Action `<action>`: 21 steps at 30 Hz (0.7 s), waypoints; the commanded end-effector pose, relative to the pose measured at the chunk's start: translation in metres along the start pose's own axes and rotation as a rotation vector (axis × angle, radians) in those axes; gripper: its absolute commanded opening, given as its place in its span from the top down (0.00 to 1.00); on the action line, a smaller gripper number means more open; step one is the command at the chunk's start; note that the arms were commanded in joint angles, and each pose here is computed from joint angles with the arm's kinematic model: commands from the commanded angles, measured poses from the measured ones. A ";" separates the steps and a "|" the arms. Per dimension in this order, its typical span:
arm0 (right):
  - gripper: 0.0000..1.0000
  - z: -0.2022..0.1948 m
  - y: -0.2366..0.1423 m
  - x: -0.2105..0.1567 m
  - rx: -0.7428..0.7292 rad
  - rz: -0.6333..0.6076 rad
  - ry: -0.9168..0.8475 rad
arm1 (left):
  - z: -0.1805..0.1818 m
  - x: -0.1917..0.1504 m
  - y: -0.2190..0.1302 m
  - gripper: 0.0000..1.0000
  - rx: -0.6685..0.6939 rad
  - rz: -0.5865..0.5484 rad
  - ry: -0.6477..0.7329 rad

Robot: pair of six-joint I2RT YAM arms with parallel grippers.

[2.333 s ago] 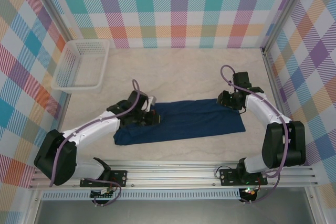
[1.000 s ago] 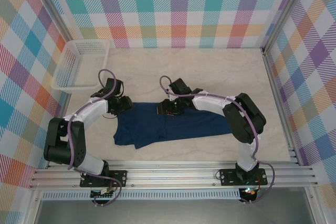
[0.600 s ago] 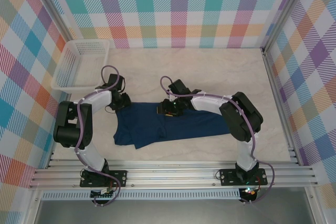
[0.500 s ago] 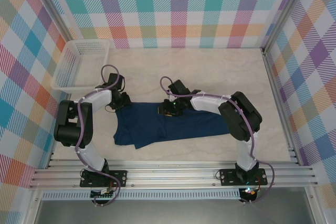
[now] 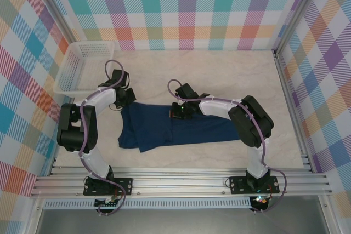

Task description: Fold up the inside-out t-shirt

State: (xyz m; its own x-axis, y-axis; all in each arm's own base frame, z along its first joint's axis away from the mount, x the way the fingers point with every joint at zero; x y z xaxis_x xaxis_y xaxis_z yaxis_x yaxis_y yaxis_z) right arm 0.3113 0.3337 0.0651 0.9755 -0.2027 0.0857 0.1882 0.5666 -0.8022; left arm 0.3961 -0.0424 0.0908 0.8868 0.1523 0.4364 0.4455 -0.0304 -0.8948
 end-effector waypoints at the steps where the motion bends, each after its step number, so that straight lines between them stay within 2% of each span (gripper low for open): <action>1: 1.00 0.015 -0.020 0.004 0.021 -0.040 -0.043 | 0.010 0.012 -0.002 0.97 0.025 0.000 0.002; 9: 1.00 0.012 -0.025 0.006 0.013 -0.060 -0.043 | 0.013 0.020 0.007 0.95 0.009 0.023 -0.015; 16: 1.00 0.007 -0.028 0.012 0.000 -0.076 -0.031 | 0.021 0.029 0.018 0.88 0.019 0.021 -0.047; 21: 0.87 -0.007 -0.020 0.001 -0.028 -0.025 -0.011 | 0.022 0.033 0.024 0.74 0.030 0.026 -0.041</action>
State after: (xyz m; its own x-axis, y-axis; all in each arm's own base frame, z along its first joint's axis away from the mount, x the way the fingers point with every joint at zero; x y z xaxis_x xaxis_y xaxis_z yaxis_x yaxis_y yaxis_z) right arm 0.3165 0.3262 0.0803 0.9669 -0.2153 0.1369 0.2365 0.5552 -0.7974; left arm 0.4270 -0.0257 0.0798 0.8960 0.1911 0.4009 0.4135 -0.0296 -0.9100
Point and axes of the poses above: each hand's point on the last joint's axis, 136 mm out from that joint toward the fingers, its own y axis out along the fingers, its own z axis along the line the jaws close on, x = y × z, the point moved 3 cm from there along -y, back along the fingers, and after that the axes turned 14 degrees about y, right-handed, at the moved point
